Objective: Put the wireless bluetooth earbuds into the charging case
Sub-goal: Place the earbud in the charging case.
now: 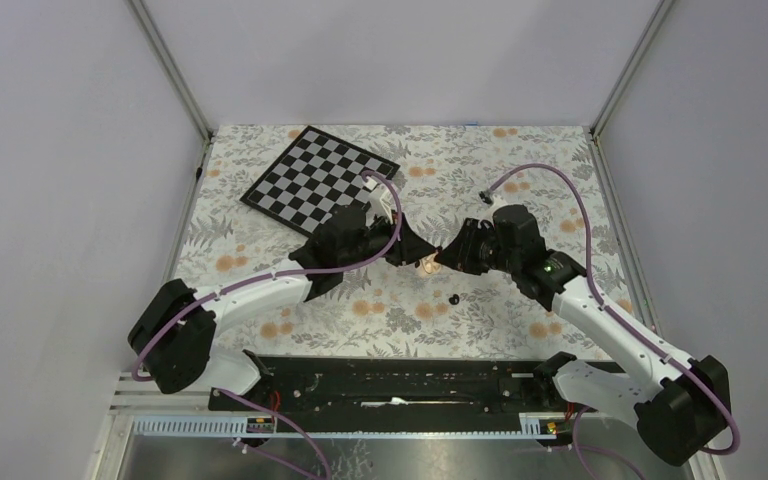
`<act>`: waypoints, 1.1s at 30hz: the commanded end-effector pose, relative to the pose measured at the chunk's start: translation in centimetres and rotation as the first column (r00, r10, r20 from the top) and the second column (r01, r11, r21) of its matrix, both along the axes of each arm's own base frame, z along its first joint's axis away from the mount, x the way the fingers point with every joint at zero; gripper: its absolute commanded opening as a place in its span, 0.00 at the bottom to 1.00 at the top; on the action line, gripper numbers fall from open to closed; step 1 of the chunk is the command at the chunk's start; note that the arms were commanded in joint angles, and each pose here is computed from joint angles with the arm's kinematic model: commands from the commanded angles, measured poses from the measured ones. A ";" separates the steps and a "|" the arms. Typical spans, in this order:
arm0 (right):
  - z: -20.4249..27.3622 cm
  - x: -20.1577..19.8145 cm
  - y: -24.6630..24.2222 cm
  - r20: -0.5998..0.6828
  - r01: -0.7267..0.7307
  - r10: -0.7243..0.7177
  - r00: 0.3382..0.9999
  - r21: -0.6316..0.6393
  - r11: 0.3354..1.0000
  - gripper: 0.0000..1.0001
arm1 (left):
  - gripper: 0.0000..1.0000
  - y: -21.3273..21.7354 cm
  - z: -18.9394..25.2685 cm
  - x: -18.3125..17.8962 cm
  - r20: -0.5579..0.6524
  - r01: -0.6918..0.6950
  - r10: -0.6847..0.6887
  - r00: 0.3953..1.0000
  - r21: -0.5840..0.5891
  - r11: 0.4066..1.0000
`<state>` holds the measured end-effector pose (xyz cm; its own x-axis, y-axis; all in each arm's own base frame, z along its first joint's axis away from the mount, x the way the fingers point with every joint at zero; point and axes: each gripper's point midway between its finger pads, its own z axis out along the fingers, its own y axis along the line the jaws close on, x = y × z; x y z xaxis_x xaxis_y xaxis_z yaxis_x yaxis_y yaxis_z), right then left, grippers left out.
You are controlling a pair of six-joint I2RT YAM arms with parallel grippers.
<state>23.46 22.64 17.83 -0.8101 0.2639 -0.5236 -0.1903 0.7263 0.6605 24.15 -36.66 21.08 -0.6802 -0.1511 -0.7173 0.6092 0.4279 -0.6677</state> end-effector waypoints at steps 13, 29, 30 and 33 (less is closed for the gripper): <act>2.6 0.6 0.3 0.063 0.010 -0.016 0.998 0.094 0.996 0.00 | 0.11 1.2 1.0 0.6 0.107 -0.034 0.029 0.994 0.042 0.999; 3.6 0.9 -0.1 0.062 0.033 -0.041 0.997 0.128 0.991 0.00 | 0.15 1.3 0.9 -0.4 0.130 0.021 -0.028 0.991 0.055 0.998; 3.6 0.9 -0.2 0.055 0.038 -0.045 0.997 0.132 0.991 0.00 | 0.17 1.4 0.9 -0.4 0.137 0.020 -0.027 0.990 0.054 0.998; 3.8 0.9 0.0 0.051 0.037 -0.045 0.998 0.155 0.987 0.00 | 0.21 1.6 1.1 -0.4 0.155 0.013 -0.019 0.988 0.041 0.999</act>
<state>23.37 22.29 18.42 -0.8156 0.3145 -0.4857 -0.1552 0.6898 0.7072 24.04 -35.87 21.69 -0.6016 -0.1076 -0.7915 0.6829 0.4448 -0.5795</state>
